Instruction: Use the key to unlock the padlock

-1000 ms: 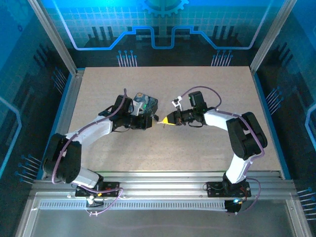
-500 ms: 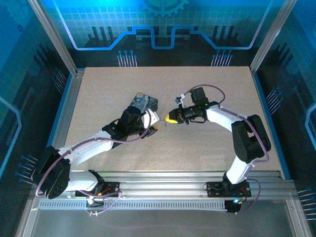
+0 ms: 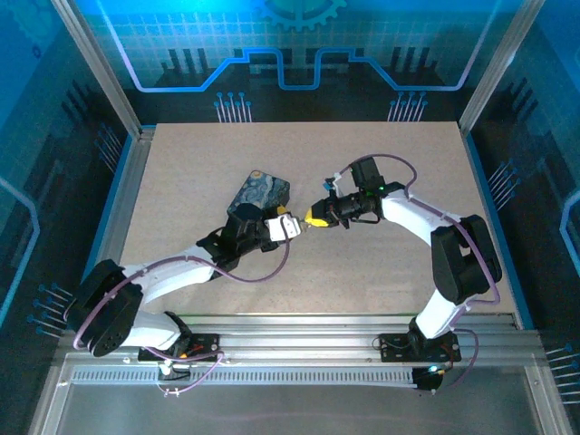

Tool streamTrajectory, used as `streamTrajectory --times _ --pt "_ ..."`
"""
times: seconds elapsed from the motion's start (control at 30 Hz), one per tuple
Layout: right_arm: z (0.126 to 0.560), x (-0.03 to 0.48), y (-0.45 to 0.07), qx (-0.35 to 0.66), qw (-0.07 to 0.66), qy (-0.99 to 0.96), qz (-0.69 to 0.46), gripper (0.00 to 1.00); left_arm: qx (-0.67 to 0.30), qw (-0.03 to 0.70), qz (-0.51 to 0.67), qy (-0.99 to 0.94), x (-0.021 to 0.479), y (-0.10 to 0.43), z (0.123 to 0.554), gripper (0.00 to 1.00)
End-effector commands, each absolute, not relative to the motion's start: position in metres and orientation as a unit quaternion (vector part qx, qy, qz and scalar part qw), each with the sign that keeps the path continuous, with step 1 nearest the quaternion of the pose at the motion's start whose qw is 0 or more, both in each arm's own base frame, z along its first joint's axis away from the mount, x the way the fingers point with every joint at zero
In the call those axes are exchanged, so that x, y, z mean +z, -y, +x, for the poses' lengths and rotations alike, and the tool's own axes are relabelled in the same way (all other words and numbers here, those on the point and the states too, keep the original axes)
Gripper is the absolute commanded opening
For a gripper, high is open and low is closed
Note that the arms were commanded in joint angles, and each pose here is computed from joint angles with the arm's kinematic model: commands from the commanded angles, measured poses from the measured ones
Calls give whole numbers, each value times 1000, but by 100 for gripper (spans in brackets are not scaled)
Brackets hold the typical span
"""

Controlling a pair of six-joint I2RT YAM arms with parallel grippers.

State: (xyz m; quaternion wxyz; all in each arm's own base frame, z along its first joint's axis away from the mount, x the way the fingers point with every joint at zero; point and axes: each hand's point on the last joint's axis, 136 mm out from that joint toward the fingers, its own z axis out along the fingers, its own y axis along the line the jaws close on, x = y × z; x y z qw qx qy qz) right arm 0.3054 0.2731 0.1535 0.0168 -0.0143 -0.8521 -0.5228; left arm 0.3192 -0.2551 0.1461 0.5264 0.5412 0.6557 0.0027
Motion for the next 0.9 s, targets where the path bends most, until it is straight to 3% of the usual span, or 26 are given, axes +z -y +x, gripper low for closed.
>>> streamTrajectory --times 0.0,0.2,0.43,0.7,0.87 --pt "302 166 -282 -526 22 850 -9 0 19 547 545 -635 154 263 326 49" --pt "300 165 -284 -522 18 853 -13 0 19 539 555 -633 147 268 324 48" --pt "299 161 -283 -520 21 854 -17 0 14 549 552 -627 151 273 318 37" --pt "299 162 -284 -524 21 851 -17 0 15 548 560 -621 150 280 314 31" --pt "299 163 -284 -526 21 850 -16 0 24 543 562 -623 147 280 318 20"
